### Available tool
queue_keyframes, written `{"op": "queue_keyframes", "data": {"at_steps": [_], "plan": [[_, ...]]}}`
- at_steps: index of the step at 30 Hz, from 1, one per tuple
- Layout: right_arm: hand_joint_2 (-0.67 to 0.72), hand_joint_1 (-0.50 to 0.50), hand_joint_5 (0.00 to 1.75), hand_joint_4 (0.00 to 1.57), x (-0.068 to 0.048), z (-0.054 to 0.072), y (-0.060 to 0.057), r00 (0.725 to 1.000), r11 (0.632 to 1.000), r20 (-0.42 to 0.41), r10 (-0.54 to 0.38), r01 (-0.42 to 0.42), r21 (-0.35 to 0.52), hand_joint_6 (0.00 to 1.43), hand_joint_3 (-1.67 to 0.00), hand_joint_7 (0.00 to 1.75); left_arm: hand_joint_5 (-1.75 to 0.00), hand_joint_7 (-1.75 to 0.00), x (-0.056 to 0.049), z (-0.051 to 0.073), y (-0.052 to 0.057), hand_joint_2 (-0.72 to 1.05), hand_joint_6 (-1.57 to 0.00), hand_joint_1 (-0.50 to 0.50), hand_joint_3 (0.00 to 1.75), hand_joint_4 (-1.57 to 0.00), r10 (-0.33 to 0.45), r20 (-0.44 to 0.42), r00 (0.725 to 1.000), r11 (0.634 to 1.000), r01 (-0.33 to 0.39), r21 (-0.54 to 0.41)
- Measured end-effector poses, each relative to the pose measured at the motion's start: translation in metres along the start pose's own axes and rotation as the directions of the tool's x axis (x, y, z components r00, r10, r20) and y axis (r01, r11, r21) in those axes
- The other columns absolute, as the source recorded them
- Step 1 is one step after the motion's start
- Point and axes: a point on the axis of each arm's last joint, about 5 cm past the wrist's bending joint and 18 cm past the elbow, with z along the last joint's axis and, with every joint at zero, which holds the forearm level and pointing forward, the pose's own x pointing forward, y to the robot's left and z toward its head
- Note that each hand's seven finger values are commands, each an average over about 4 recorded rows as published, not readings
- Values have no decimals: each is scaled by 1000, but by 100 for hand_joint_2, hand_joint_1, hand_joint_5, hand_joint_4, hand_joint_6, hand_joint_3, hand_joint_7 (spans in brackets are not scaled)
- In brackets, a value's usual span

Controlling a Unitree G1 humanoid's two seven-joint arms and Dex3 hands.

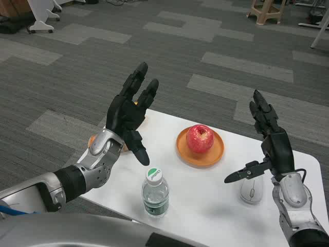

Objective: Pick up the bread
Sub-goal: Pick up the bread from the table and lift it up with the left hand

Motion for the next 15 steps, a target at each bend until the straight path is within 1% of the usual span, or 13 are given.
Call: {"op": "queue_keyframes", "data": {"at_steps": [1, 2, 3, 4, 5, 6, 7, 8, 10, 14, 15], "plan": [[22, -46, 19, 0, -1, 1, 0, 1000, 1000, 7, -16, 16, 6, 0, 0, 0, 0, -140, 1, 0, 0, -25, 0, -43, 9, 0, 2, 4, 1000, 1000, -2, 9], [20, -46, 19, 0, 0, 5, 0, 998, 999, 32, -49, 48, 20, 0, 0, 0, 0, -140, 4, -1, 2, -35, 0, -44, 9, 0, 12, 16, 1000, 1000, -12, 22], [19, -46, 19, 0, 1, 11, -1, 993, 994, 69, -101, 98, 40, 0, 0, 0, 0, -140, 8, -1, 3, -48, 0, -44, 9, 0, 26, 36, 999, 999, -28, 43], [17, -46, 19, 0, 2, 18, -3, 980, 985, 114, -165, 159, 64, 0, 0, 0, 0, -140, 14, 0, 5, -61, 0, -45, 7, 0, 43, 61, 997, 997, -47, 63], [15, -46, 22, 0, 3, 25, -6, 960, 972, 160, -228, 216, 88, 0, 0, 0, 0, -140, 21, 1, 7, -64, 0, -46, 7, 0, 59, 93, 994, 995, -66, 77], [15, -46, 24, 0, 4, 30, -9, 945, 962, 189, -269, 253, 101, 0, 0, 0, 0, -140, 26, 3, 7, -64, 0, -46, 7, 0, 63, 120, 991, 994, -73, 84], [15, -46, 24, 0, 5, 33, -12, 933, 954, 205, -297, 279, 111, 0, 0, 0, 0, -140, 31, 5, 6, -64, 0, -46, 4, 0, 63, 142, 988, 993, -76, 86], [15, -46, 24, 0, 4, 34, -13, 926, 949, 212, -313, 295, 116, 0, 0, 0, 0, -140, 34, 6, 6, -64, 0, -46, 7, 0, 61, 157, 986, 993, -75, 86], [15, -46, 19, 0, 3, 34, -14, 924, 945, 206, -322, 304, 117, 0, 0, 0, 0, -140, 35, 6, 4, -64, 0, -46, 7, 0, 57, 163, 985, 994, -72, 85], [15, -46, 19, 0, 2, 33, -14, 925, 945, 203, -323, 304, 117, 0, 0, 0, 0, -140, 35, 6, 4, -64, 0, -46, 9, 0, 57, 162, 985, 994, -71, 84], [15, -46, 22, 0, 2, 33, -14, 925, 945, 203, -322, 304, 117, 0, 0, 0, 0, -140, 35, 6, 4, -64, 0, -46, 9, 0, 57, 162, 985, 994, -71, 84]]}}
